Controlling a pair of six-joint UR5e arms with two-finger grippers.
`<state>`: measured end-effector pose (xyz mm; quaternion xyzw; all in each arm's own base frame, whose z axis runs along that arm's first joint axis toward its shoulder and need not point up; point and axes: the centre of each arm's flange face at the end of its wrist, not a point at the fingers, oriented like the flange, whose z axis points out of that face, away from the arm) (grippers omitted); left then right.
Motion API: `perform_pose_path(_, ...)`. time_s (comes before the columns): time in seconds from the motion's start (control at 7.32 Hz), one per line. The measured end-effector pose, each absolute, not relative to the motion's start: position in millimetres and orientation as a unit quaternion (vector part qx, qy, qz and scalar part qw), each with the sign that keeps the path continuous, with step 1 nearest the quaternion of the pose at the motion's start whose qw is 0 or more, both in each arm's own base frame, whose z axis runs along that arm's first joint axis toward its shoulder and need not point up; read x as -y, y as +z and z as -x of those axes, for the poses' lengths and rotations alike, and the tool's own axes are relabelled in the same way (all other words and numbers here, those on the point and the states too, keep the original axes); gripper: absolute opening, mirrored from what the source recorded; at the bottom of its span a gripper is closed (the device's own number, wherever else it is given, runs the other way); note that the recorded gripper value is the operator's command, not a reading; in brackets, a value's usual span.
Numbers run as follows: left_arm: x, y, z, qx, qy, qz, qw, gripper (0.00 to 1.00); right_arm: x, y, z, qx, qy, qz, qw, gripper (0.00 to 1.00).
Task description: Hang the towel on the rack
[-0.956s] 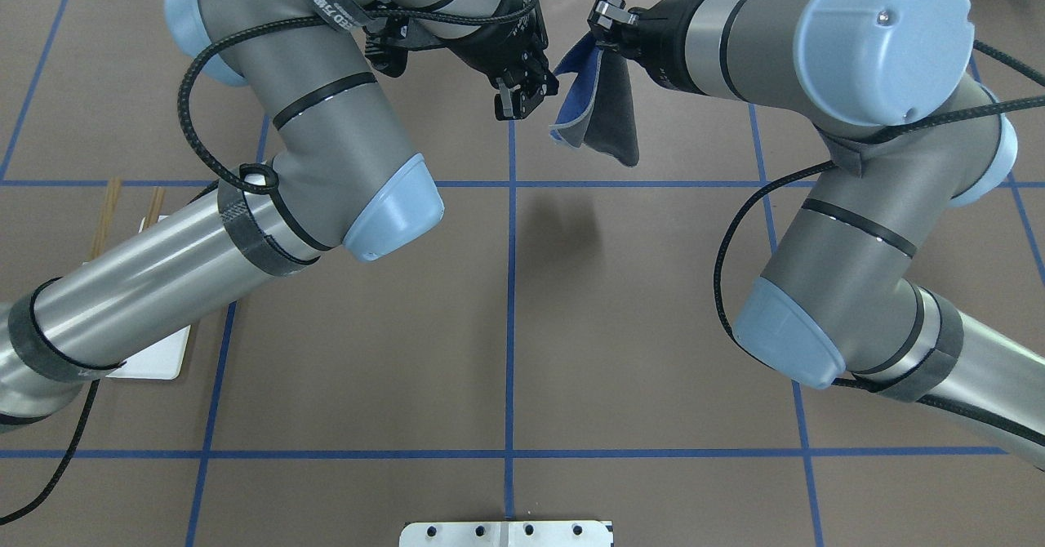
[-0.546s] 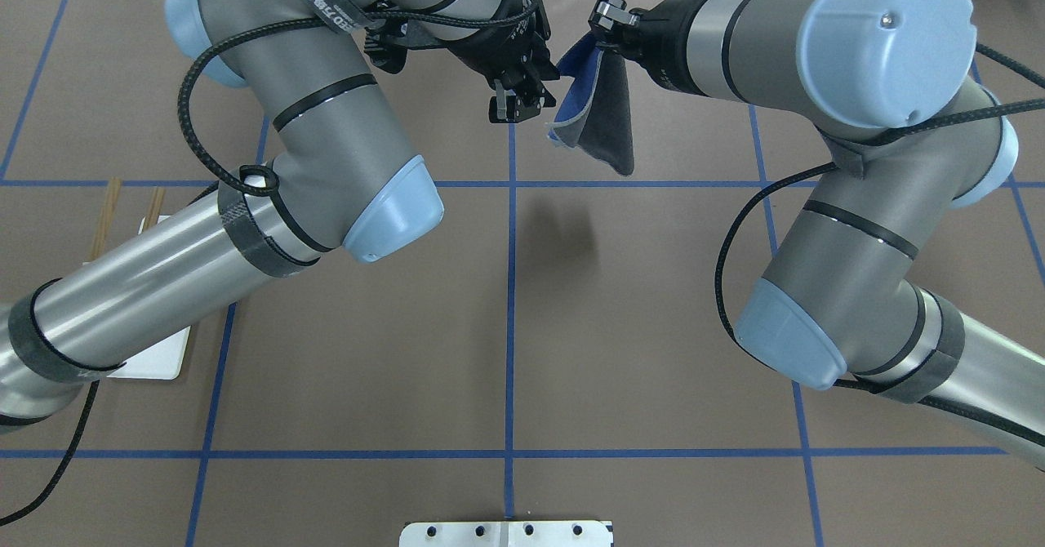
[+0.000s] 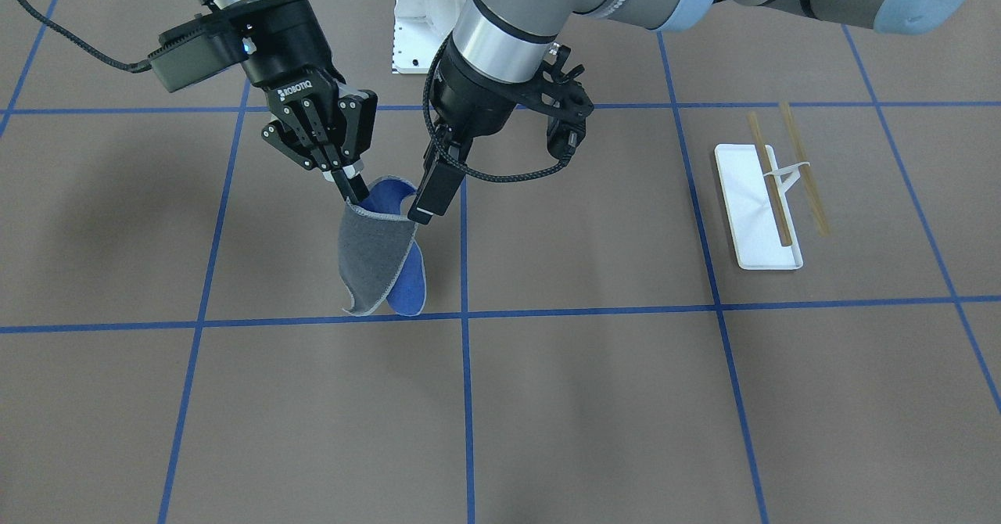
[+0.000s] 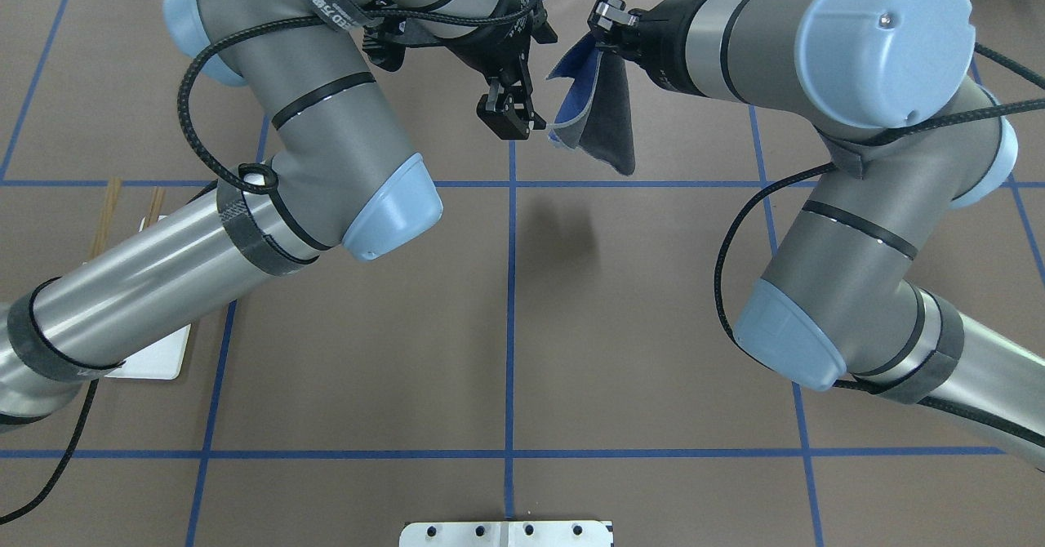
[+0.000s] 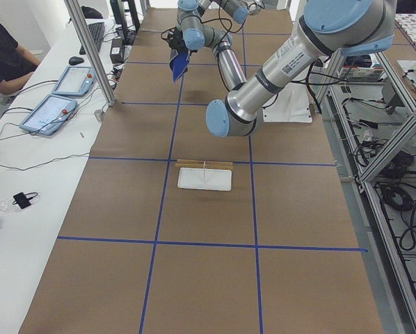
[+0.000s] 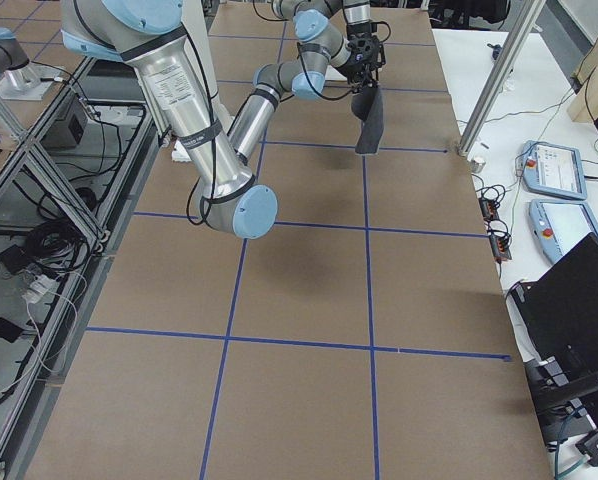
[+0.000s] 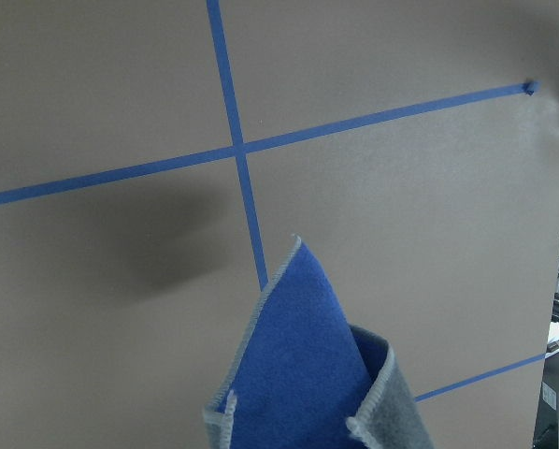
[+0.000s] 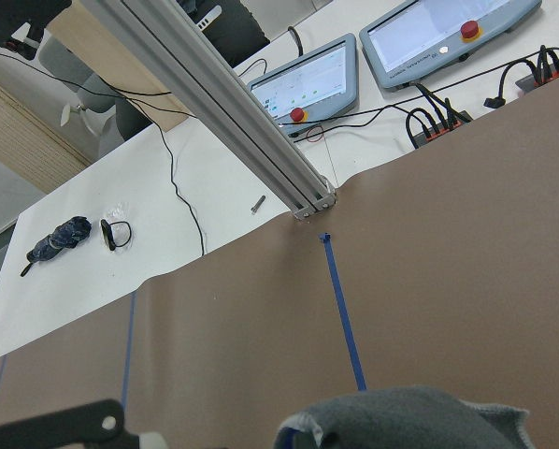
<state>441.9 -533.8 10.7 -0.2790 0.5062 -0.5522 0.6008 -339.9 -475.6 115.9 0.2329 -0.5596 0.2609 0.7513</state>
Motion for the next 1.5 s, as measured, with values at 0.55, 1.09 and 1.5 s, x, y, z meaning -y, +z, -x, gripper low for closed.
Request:
perform_pose_path(0.55, 536, 11, -446, -0.499, -0.565, 0.289, 0.591, 0.98, 471, 110, 340, 0.563, 0.264, -0.235, 0.747, 0.0)
perform_pose_path(1.09, 537, 3, -452, -0.494, -0.572, 0.297, 0.584, 0.96, 467, 106, 345, 0.564, 0.264, -0.239, 0.745, 0.0)
perform_pose_path(1.5, 540, 5, -458, -0.49, -0.575, 0.299, 0.583, 0.95, 466, 103, 345, 0.566, 0.263, -0.239, 0.744, 0.0)
